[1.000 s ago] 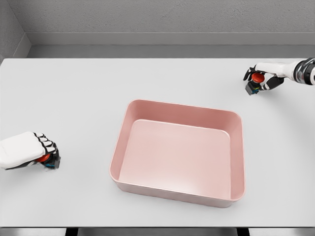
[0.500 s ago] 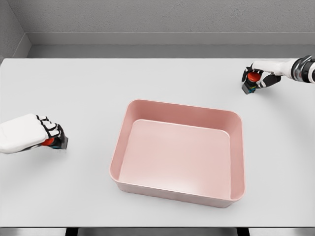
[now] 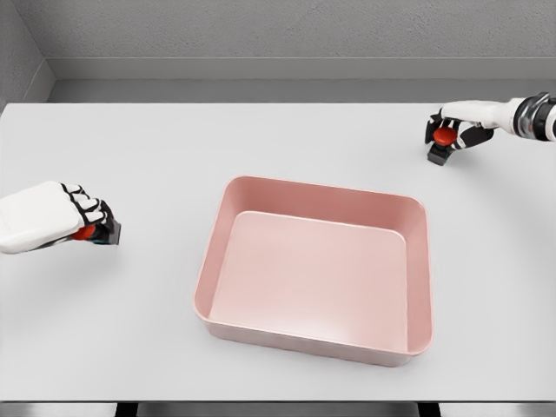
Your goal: Put the industrial switch in the basket with both arms
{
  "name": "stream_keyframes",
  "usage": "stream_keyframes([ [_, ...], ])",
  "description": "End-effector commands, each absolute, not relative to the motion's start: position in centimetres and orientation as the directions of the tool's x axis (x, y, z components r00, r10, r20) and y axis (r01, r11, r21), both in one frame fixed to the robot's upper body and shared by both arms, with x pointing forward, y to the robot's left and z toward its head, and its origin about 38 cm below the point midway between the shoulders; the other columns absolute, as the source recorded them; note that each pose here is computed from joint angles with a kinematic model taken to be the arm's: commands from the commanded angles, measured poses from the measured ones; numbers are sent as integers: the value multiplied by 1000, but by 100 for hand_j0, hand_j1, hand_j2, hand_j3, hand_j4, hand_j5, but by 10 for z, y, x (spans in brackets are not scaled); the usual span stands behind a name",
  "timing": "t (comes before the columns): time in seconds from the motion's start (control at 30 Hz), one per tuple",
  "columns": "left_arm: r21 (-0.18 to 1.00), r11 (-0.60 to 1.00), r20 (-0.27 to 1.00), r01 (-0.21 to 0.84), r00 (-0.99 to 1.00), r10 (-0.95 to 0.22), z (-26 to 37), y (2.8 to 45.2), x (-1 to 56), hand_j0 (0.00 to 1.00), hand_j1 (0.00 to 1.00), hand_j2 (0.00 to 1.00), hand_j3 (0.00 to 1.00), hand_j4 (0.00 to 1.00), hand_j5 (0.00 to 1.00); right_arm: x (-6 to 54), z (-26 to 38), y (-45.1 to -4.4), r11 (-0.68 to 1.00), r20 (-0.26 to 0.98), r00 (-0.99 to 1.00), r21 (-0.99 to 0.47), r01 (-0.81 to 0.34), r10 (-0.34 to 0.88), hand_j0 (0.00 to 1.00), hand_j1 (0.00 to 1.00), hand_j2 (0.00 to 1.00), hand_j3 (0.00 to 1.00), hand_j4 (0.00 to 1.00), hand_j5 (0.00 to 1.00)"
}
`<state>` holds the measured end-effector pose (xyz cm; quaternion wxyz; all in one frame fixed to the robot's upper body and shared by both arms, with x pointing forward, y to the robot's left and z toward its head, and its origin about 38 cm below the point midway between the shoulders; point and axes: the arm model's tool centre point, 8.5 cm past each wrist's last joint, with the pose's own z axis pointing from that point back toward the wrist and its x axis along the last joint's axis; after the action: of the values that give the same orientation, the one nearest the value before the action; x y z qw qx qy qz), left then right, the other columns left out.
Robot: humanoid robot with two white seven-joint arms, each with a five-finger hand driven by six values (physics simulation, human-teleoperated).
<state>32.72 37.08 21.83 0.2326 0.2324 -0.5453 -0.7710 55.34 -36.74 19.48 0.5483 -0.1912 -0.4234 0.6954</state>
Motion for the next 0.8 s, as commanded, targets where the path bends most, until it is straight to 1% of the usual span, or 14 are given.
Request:
stream_keyframes([
  [0.0,952,-288,-97,108,-784,-614,219,370,327,41,41,41,41,41,41,553,196,-367,-37,203,-326,-799,-601,923,48,48,48,48,48,48],
  [0.17,961,-264,-100,85,-781,-616,230,369,333,41,41,41,41,41,41,553,198,-365,-49,208,-354,-801,-597,912,47,47,47,47,47,47],
  [0.2,964,-257,-106,72,-780,-616,235,368,335,41,41,41,41,41,41,554,202,-363,-52,208,-364,-806,-590,908,45,45,45,45,45,45],
  [0.37,980,-198,-105,24,-782,-614,247,358,344,42,42,42,42,42,42,553,208,-357,-76,211,-419,-816,-573,883,45,45,45,45,45,45],
  [0.77,995,-95,-53,5,-797,-601,239,333,350,41,41,41,41,41,41,549,224,-348,-123,222,-517,-825,-551,827,46,46,46,46,46,46],
])
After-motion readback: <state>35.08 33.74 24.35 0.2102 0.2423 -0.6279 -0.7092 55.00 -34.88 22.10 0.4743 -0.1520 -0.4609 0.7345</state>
